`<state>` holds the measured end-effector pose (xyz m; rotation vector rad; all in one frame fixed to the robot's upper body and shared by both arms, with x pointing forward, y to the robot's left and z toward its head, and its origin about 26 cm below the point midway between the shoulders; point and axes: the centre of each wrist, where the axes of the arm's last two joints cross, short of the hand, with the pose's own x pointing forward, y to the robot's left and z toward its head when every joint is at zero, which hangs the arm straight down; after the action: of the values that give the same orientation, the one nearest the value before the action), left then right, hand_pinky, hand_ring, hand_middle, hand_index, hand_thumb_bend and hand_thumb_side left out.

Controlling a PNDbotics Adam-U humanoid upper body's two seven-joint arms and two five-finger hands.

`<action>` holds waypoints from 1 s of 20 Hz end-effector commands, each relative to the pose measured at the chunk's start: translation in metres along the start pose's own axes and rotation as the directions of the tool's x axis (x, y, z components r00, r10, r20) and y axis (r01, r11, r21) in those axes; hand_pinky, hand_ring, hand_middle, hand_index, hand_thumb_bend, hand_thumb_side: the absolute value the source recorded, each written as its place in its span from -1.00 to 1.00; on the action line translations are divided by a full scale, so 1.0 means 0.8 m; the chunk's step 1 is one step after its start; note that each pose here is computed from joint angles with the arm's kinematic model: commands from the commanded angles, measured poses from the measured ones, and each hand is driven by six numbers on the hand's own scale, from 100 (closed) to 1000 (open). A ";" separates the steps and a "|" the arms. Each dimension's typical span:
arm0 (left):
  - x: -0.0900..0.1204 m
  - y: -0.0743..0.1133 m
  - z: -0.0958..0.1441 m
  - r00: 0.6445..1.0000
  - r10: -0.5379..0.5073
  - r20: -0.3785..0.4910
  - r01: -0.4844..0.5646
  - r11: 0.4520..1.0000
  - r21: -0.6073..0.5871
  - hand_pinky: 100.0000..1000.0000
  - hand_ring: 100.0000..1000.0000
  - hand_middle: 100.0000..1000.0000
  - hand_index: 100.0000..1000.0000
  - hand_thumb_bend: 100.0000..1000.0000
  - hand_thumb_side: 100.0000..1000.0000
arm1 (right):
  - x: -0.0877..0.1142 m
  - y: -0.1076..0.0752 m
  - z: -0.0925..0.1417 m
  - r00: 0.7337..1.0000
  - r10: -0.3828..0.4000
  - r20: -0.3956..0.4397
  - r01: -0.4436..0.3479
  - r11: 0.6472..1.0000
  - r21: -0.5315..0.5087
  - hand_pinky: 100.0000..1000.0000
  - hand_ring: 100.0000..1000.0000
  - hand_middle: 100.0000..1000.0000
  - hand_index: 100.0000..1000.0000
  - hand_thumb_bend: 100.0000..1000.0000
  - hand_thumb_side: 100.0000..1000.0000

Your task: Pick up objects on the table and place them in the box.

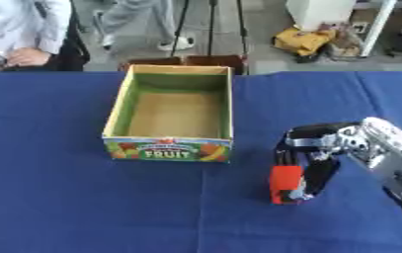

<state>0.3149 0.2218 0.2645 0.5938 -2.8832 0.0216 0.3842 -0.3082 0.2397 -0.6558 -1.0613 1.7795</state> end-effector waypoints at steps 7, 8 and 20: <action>0.004 0.004 -0.008 1.000 -0.002 0.025 0.002 1.000 0.013 0.52 0.72 0.66 0.87 -1.00 0.88 | -0.003 -0.017 0.011 0.996 -0.085 -0.040 0.078 0.985 -0.151 -0.77 -0.12 -0.25 -0.12 -0.78 -0.69; 0.004 0.004 -0.008 1.000 -0.002 0.024 0.002 1.000 0.013 0.52 0.72 0.66 0.87 -1.00 0.88 | -0.001 -0.020 0.013 0.995 -0.095 -0.034 0.088 0.981 -0.173 -0.78 -0.13 -0.26 -0.13 -0.82 -0.67; 0.004 0.004 -0.007 1.000 -0.006 0.024 0.006 1.000 0.011 0.51 0.72 0.66 0.87 -1.00 0.88 | 0.036 -0.082 0.061 0.996 -0.086 0.033 0.092 0.894 -0.439 -0.82 -0.17 -0.34 -0.10 -0.96 -0.48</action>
<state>0.3149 0.2219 0.2643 0.5969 -2.8794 0.0284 0.3700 -0.2863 0.3011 -0.8000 -1.4482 1.4917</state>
